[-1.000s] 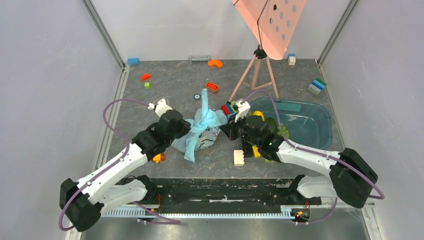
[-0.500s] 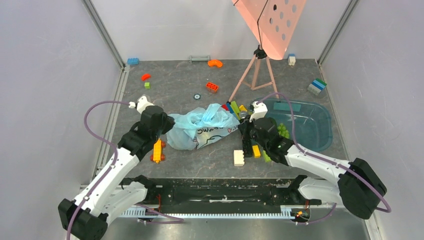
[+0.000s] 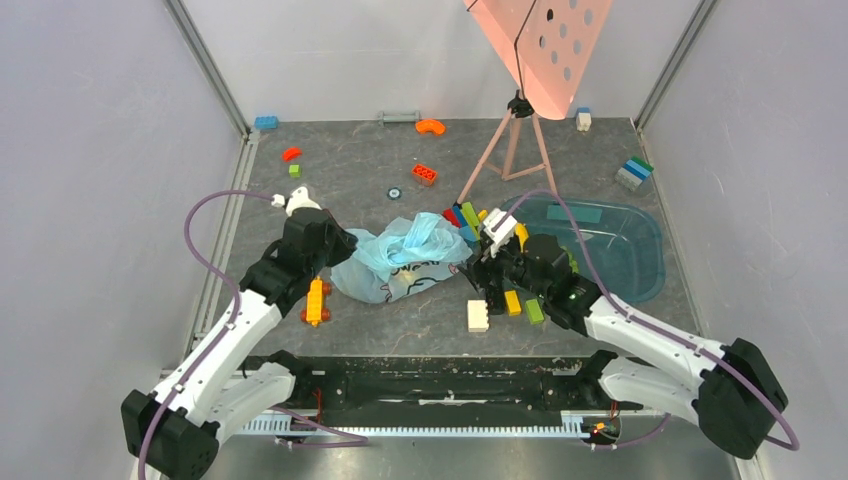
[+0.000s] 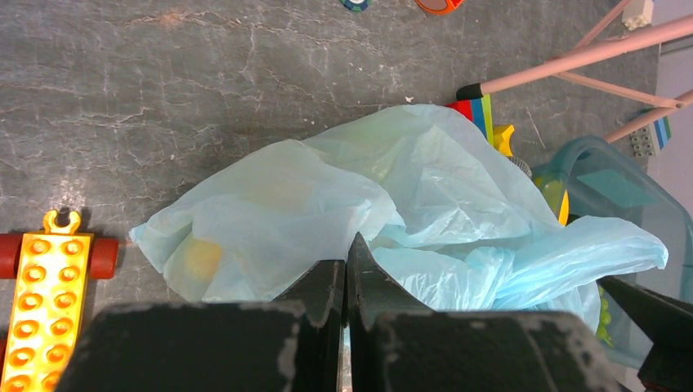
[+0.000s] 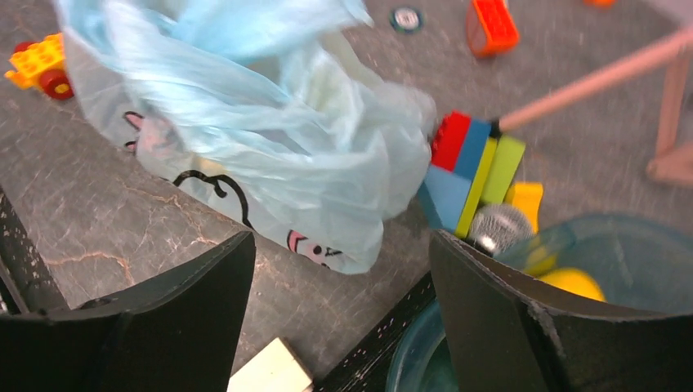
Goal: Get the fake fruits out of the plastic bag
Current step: Untie the plastic bag at the center of the board.
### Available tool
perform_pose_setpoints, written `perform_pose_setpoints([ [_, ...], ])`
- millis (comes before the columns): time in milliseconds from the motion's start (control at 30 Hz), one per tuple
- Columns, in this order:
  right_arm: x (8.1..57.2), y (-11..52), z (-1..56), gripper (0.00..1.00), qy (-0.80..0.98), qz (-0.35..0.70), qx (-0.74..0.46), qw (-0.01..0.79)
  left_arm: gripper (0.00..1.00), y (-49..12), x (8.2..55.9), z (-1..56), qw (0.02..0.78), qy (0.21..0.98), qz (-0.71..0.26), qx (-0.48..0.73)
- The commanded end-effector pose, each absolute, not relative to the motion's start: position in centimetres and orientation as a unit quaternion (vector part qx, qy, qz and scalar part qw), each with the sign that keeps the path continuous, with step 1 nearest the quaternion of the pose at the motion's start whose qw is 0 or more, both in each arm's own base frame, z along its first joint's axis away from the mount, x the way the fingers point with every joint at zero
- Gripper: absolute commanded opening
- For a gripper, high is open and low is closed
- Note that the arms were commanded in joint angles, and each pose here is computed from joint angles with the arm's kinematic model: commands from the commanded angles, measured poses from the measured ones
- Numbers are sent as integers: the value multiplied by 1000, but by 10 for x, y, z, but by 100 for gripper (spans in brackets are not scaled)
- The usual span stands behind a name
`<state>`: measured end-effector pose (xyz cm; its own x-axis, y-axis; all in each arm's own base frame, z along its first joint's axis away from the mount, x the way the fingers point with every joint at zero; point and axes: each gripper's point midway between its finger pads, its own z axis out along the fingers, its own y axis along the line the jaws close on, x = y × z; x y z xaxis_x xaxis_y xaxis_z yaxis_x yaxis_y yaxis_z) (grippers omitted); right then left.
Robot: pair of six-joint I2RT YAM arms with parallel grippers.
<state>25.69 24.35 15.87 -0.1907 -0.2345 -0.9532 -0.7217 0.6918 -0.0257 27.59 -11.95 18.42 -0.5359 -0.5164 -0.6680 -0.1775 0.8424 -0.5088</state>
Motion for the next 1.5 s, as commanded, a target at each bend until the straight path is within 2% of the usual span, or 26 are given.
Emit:
perform_pose_setpoints([
  [0,239,265,208,82,598,235,-442,626,2,-127,285,202,460,844,-214,-172],
  [167,220,279,223,84,495,190,-516,673,2,-132,287,206,462,843,-222,-162],
  [367,223,306,211,84,478,137,-578,647,2,-136,288,205,459,844,-229,-159],
  [533,237,311,209,74,492,109,-568,650,2,-136,288,207,459,843,-231,-158],
  [733,251,302,202,46,537,88,-532,649,2,-135,288,207,459,843,-231,-157],
  [900,256,288,208,9,569,85,-481,661,2,-130,291,208,460,844,-226,-161],
  [967,262,277,212,0,587,75,-444,673,2,-126,292,209,460,843,-226,-164],
  [1167,275,246,216,0,642,69,-345,681,2,-115,295,212,462,842,-221,-172],
  [1467,283,213,198,0,714,147,-185,660,2,-102,298,211,461,842,-213,-181],
])
